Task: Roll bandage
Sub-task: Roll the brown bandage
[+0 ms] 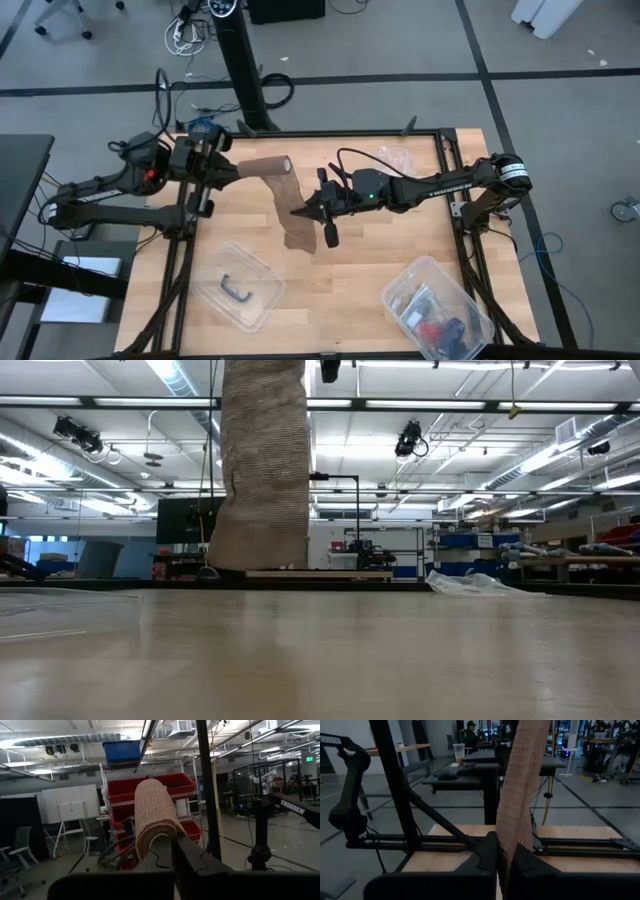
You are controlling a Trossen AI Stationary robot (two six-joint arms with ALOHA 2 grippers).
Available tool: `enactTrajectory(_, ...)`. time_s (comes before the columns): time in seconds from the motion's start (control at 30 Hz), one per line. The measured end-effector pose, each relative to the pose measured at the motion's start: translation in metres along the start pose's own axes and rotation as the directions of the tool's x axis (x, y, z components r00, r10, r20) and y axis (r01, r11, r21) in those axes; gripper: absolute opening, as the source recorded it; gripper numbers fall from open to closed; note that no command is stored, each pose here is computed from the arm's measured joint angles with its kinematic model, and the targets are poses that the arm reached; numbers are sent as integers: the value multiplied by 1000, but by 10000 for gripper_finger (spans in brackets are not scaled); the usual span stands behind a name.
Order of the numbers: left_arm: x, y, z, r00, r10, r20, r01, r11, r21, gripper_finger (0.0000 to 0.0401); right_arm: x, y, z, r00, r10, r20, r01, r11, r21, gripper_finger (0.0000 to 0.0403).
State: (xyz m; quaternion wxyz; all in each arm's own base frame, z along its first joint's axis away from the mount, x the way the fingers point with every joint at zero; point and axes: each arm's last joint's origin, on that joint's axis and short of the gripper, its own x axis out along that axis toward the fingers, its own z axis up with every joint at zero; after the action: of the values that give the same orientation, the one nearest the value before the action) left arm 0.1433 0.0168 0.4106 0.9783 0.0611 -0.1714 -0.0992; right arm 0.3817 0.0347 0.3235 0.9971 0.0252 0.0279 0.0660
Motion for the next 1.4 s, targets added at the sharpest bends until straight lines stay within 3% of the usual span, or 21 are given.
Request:
enactTrajectory(0.3,2,0,8,999,-32,9,32,999,0,0,0,-4,0,997,-82,4,82,997,-9,41)
enactTrajectory(0.9,2,0,5,999,-40,-21,39,999,-28,0,-1,-14,1,985,-175,10,175,983,-59,169)
enactTrajectory(1.17,2,0,4,999,-43,-30,42,998,-36,0,-2,-18,2,947,-321,23,321,937,-136,187)
enactTrajectory(1.4,2,-1,3,998,-46,-41,44,998,-42,0,-3,-19,4,932,-360,47,362,917,-166,183)
